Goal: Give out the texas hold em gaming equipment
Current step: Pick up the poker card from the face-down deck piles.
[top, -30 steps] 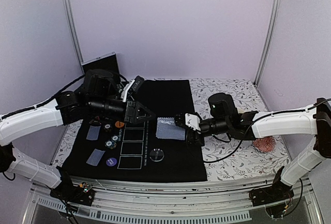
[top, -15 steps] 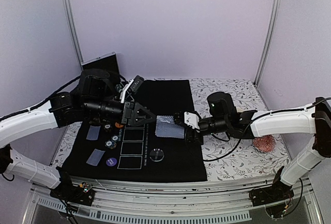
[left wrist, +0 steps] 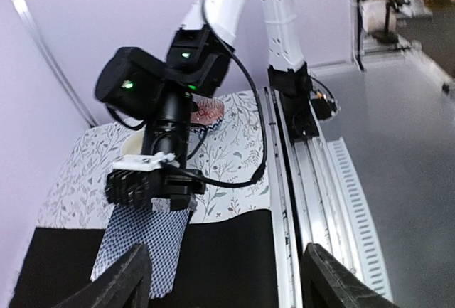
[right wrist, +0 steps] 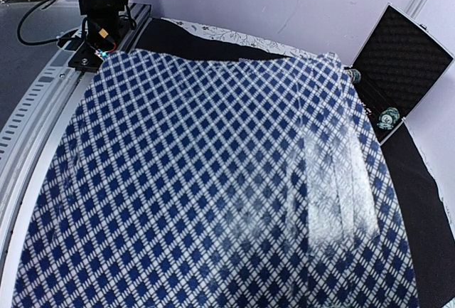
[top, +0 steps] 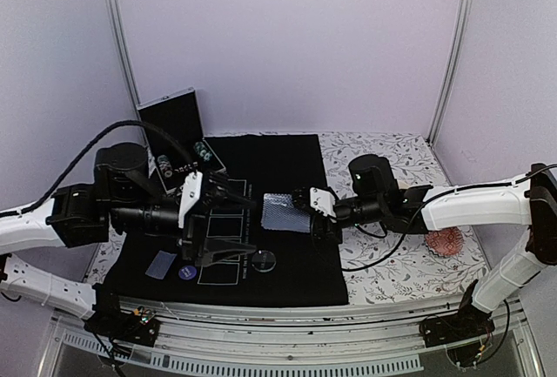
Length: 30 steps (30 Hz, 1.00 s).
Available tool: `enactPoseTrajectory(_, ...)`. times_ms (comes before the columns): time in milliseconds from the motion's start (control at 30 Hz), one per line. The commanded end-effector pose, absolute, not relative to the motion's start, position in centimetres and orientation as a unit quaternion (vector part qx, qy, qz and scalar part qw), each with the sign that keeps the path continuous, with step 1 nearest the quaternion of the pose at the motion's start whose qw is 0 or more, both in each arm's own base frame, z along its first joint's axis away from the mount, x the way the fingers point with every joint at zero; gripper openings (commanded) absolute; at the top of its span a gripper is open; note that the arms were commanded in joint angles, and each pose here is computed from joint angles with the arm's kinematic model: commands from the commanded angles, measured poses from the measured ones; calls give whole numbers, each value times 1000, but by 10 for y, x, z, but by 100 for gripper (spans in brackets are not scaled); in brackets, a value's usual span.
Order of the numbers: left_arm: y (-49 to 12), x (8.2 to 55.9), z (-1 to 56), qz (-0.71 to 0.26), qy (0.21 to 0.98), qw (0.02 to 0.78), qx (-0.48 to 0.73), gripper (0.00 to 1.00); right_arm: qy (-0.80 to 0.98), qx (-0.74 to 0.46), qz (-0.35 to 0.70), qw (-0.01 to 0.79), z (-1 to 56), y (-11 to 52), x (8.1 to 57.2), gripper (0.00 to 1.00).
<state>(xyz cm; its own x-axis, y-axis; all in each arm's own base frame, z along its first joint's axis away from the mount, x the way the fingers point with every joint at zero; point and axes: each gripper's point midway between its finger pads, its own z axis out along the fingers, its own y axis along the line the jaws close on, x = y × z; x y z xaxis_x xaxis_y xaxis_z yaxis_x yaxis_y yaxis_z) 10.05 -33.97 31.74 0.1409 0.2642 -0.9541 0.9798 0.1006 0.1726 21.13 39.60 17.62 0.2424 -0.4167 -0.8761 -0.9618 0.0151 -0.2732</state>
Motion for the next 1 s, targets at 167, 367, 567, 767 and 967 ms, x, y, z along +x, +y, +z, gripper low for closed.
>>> enactPoseTrajectory(167,-376,120,252,-136,460,520,706,65,531,-631,304,477,193,405,217,37)
enactPoseTrajectory(367,-379,140,245,-68,446,543,708,63,528,-632,305,478,195,405,216,37)
enactPoseTrajectory(567,-381,155,242,-43,455,543,705,63,527,-632,306,478,195,405,216,37)
enactPoseTrajectory(767,-381,172,245,-23,475,544,691,52,525,-633,306,480,197,404,215,37)
enactPoseTrajectory(967,-382,175,242,-15,477,547,688,45,526,-633,307,479,197,404,214,37)
